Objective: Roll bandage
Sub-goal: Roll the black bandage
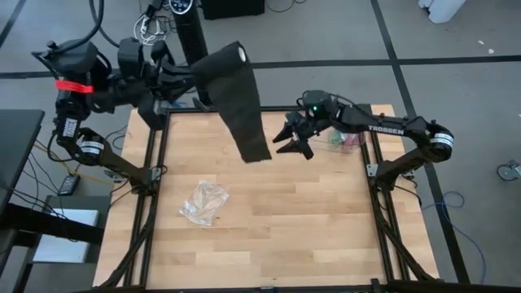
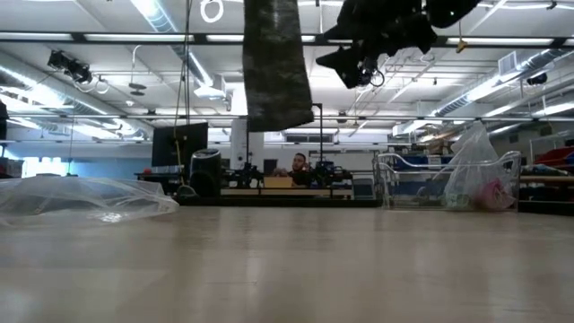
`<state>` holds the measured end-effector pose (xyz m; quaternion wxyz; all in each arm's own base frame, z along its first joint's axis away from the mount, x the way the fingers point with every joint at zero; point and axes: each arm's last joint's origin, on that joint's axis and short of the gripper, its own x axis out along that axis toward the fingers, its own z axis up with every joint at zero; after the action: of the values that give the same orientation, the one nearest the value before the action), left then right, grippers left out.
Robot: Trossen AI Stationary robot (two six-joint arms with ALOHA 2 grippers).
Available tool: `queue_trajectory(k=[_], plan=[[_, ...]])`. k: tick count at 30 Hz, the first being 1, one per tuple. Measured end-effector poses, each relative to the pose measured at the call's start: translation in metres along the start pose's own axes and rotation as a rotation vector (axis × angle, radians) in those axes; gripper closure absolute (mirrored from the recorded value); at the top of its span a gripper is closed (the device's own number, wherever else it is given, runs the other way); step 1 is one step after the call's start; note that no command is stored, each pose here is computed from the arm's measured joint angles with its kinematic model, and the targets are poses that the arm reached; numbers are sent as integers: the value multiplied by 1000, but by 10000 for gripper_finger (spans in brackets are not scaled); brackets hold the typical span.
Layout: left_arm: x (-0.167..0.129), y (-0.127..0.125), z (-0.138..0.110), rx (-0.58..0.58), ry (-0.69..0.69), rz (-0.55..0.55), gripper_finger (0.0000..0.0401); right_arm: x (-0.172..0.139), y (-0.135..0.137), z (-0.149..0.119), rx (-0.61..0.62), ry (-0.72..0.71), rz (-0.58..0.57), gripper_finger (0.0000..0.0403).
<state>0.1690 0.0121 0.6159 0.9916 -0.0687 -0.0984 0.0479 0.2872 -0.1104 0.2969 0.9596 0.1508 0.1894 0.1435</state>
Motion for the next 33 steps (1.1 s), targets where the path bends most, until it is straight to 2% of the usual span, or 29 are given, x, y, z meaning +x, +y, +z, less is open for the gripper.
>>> queue_trajectory(k=[6, 10, 14, 19, 24, 30, 33], plan=[[0, 0, 0, -7, 0, 0, 388, 6, -7, -23, 65, -59, 16, 154], [0, 0, 0, -7, -1, 1, 388, 17, -8, -40, 92, -26, 9, 155], [0, 0, 1, -7, -9, -1, 388, 36, -23, -58, 145, 28, 0, 159], [0, 0, 2, -20, -20, -2, 388, 60, -30, -66, 219, -7, 88, 172], [0, 0, 3, -23, -27, -3, 388, 75, -17, -62, 187, -56, 155, 238], [-5, 0, 5, 3, -38, 11, 388, 84, -3, -64, 221, -37, 186, 372], [-8, 1, 6, 37, -45, 42, 388, 90, 12, -65, 259, -14, 226, 393]])
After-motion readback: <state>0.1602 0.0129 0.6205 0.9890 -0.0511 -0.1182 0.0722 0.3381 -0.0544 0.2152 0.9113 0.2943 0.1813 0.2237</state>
